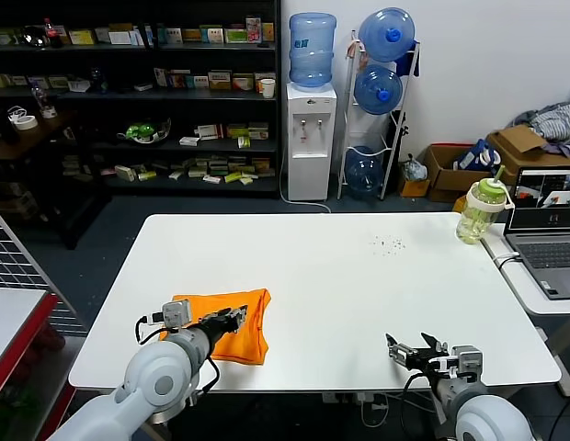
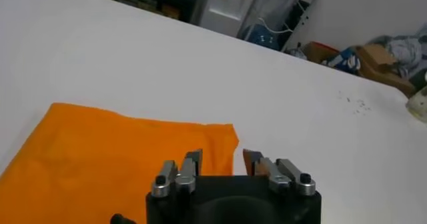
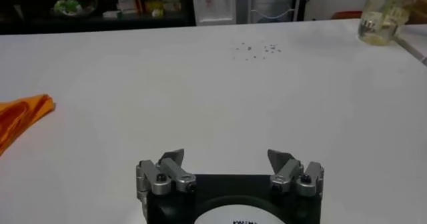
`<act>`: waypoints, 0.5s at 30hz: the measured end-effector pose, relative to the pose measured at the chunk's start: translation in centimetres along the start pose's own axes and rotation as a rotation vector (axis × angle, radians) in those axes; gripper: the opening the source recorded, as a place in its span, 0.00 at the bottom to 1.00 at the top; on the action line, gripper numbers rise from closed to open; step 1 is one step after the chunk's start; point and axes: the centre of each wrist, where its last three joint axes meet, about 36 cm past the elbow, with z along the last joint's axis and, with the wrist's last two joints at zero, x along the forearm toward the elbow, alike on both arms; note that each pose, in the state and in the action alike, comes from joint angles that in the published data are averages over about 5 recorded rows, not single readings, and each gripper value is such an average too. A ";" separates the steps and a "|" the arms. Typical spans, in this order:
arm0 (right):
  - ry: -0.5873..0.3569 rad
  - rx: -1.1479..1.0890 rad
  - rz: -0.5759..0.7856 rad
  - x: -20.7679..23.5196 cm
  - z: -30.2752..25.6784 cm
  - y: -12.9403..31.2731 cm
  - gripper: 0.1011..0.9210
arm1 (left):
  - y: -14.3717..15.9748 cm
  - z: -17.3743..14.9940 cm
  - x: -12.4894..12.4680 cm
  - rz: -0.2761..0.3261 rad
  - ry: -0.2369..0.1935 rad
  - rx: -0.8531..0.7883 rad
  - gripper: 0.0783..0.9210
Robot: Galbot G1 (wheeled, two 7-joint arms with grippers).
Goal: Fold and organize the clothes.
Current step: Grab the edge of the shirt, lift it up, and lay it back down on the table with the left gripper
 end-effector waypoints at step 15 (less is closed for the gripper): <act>-0.001 -0.002 -0.012 -0.1 -0.1 0.1 0.88 | 13.0 -2.1 -1.3 -0.100 0.004 -0.077 0.88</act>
